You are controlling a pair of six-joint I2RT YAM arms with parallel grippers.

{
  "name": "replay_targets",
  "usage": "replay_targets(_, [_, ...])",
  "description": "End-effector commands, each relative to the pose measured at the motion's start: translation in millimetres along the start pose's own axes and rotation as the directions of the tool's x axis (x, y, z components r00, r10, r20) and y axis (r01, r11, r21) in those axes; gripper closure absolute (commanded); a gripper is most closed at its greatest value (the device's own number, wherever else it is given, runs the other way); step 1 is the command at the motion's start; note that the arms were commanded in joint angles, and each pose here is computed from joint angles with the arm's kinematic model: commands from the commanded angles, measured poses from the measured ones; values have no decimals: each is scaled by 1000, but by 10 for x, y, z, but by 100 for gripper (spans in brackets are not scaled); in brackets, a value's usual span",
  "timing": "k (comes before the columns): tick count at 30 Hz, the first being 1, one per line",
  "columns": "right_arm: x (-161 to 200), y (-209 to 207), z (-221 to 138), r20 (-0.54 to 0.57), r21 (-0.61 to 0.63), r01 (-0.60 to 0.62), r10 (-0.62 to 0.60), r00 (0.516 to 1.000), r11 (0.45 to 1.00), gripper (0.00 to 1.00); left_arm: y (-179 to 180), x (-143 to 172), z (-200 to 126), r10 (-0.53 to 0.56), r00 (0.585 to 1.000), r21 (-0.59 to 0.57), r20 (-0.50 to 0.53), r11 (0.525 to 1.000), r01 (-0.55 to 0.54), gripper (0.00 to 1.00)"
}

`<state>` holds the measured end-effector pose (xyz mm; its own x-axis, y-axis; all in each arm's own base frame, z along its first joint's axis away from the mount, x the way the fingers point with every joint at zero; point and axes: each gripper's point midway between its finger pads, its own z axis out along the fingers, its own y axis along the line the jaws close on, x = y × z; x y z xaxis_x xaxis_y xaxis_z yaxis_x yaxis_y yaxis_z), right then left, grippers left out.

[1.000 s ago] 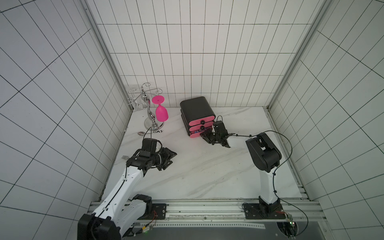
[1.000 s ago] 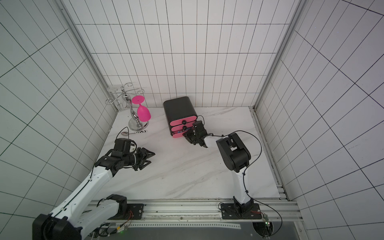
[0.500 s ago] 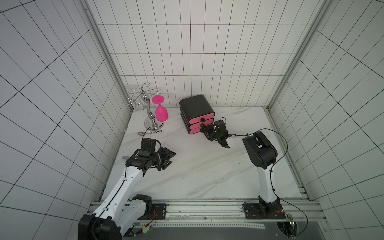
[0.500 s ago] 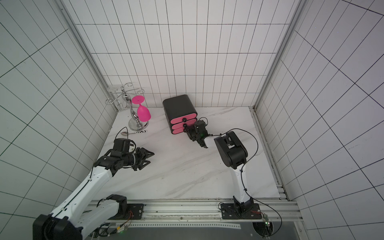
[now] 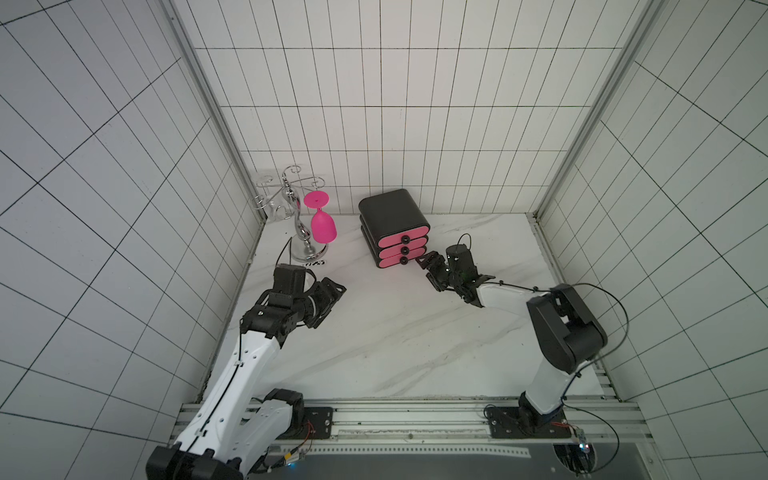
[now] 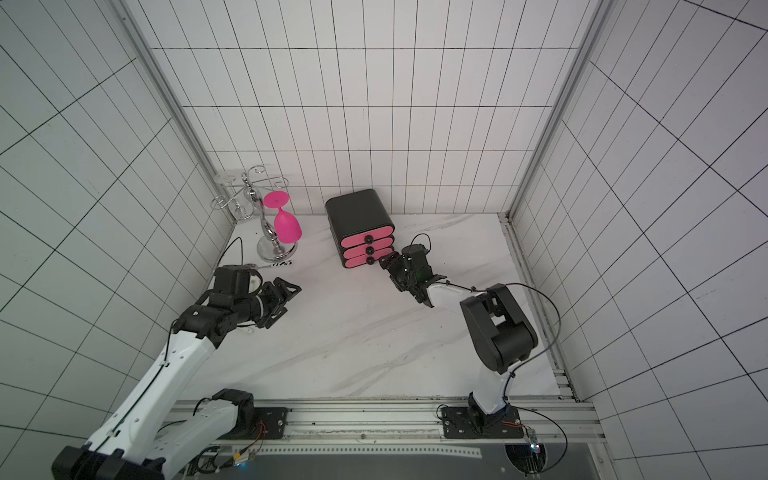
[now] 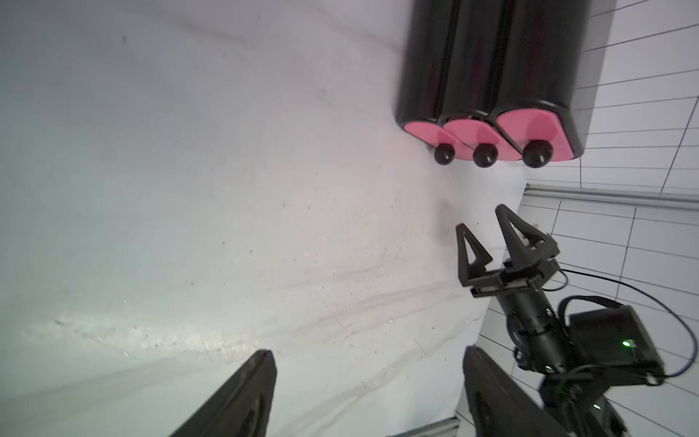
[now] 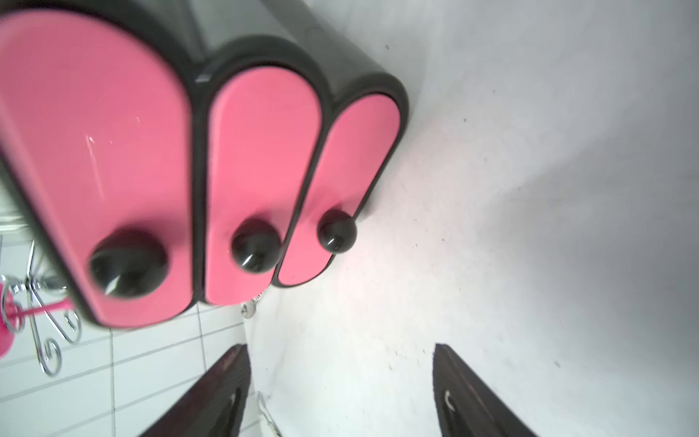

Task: Put the binder clips in the drawer according to color
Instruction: Close the drawer in the storage box, then reset both arms

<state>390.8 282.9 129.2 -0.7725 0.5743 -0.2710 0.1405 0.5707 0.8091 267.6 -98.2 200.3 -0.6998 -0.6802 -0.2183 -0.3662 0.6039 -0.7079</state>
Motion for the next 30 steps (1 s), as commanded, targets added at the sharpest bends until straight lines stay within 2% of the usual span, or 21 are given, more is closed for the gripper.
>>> replay_targets(1, [-139, -145, -612, 4, 214, 286, -294, 956, 934, 18, -152, -478, -276, 148, 955, -48, 255, 989, -141, 11])
replay_targets(3, [-292, -123, -990, 35, 300, 395, -424, 905, 868, 18, -212, -702, -428, 205, 901, -90, 382, 979, -184, 9])
replay_targets(6, [-599, -41, -1584, 112, 446, 491, -591, 799, 748, 15, -292, -994, -659, 297, 785, -169, 543, 955, -245, 2])
replay_targets(8, [-848, 4, -1969, 160, 568, 514, -699, 696, 642, 13, -310, -1146, -776, 371, 695, -244, 616, 929, -279, 2])
replay_targets(10, [-1004, 41, -2196, 146, 653, 541, -789, 596, 530, 1, -267, -1275, -836, 441, 613, -331, 655, 897, -293, 2])
replay_targets(11, [-1093, 51, -2318, 146, 699, 521, -810, 568, 491, 1, -227, -1344, -866, 458, 574, -365, 679, 888, -278, 1])
replay_targets(14, [-1292, -47, -2584, 121, 821, 431, -853, 507, 373, 2, -76, -1419, -793, 537, 520, -449, 665, 843, -297, 1])
replay_targets(15, [-1329, -116, -2610, 114, 833, 421, -856, 504, 359, 2, 27, -1440, -758, 554, 515, -485, 654, 830, -277, 1])
replay_targets(16, [-1351, -239, -2616, 114, 832, 416, -846, 520, 368, 2, 174, -1467, -726, 564, 518, -528, 643, 816, -234, 1])
replay_targets(18, [-1383, -541, -2612, 149, 812, 393, -805, 575, 432, 1, 435, -1508, -637, 567, 536, -582, 625, 796, -164, 1])
replay_targets(20, [-1384, -907, -2576, 202, 804, 347, -770, 605, 483, 1, 648, -1513, -441, 586, 565, -618, 581, 770, -163, 1])
replay_targets(23, [-1373, -1370, -2501, 246, 821, 288, -760, 601, 493, 2, 832, -1526, -178, 614, 580, -651, 535, 737, -181, 1])
replay_targets(26, [-1379, -1657, -2368, 263, 832, 274, -778, 571, 483, 1, 925, -1556, 59, 634, 582, -662, 510, 721, -206, 2])
replay_targets(30, [-1477, -1940, -2242, 339, 825, 218, -765, 548, 522, 1, 891, -1638, 329, 653, 531, -629, 540, 732, -262, 2])
